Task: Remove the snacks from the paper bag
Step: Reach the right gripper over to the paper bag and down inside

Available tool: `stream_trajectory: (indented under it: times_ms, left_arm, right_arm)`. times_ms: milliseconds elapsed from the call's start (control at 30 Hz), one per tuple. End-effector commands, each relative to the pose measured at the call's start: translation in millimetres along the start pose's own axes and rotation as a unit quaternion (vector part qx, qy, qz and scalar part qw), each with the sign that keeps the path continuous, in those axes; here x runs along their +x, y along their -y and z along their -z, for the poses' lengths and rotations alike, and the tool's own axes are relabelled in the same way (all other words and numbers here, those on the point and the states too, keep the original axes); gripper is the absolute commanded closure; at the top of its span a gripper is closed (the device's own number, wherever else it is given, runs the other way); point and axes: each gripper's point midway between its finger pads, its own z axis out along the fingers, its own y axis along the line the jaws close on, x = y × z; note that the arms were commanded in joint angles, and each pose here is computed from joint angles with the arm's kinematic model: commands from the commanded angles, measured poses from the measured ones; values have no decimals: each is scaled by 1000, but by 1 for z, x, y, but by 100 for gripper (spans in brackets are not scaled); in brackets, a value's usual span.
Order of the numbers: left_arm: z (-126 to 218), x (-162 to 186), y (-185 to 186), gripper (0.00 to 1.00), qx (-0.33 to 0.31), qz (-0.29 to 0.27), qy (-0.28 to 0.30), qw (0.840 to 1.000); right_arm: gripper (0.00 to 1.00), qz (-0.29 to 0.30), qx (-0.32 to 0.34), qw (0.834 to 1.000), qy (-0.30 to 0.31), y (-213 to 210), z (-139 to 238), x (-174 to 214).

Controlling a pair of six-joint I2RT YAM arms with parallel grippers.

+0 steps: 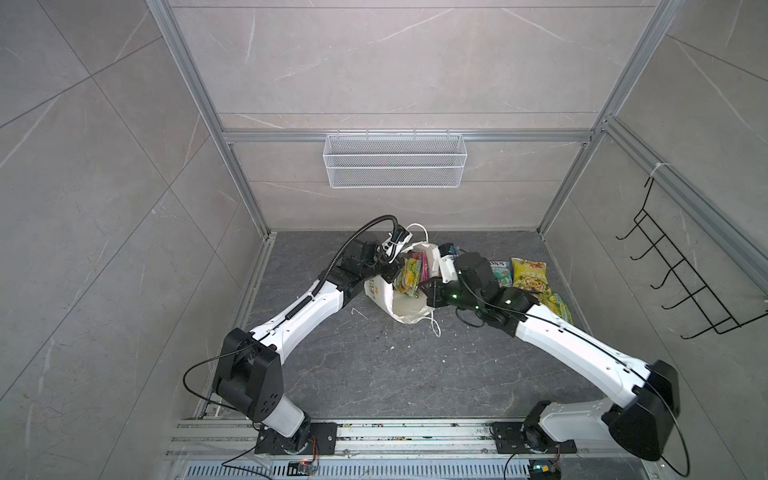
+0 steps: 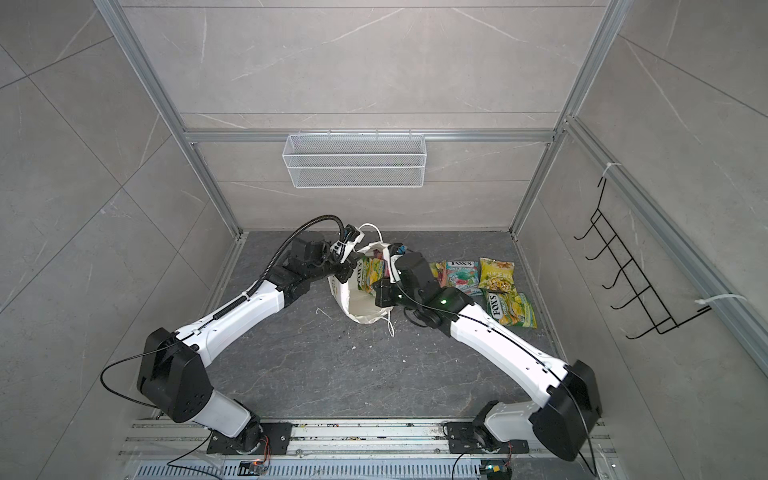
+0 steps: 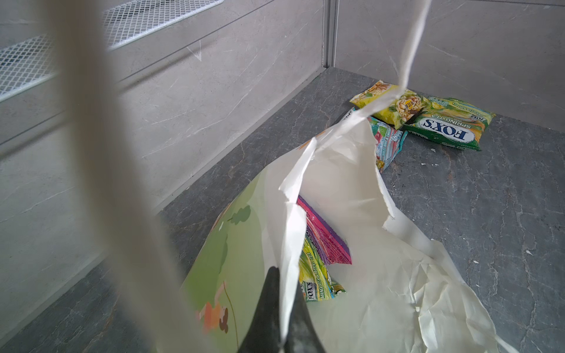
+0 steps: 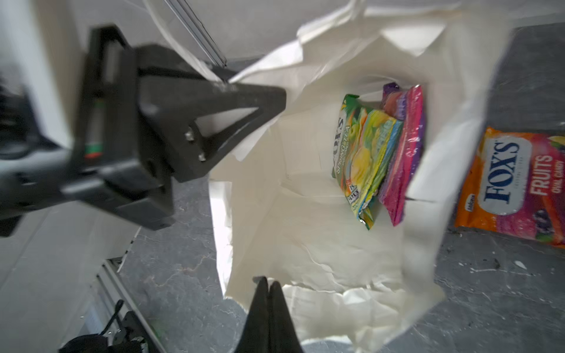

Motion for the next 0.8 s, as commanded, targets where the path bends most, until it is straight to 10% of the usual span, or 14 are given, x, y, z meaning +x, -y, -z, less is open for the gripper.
stream_trajectory:
  times_ms: [0,767]
  left_arm:
    - [10,-28,4,100,9,-9,40,999]
    - [17,-32,12,100,21,-5,48,999]
  right_arm:
    - [100,19,47,999,15,6,-24,-7]
    - [100,-112,183,976,-34,103,-101,26]
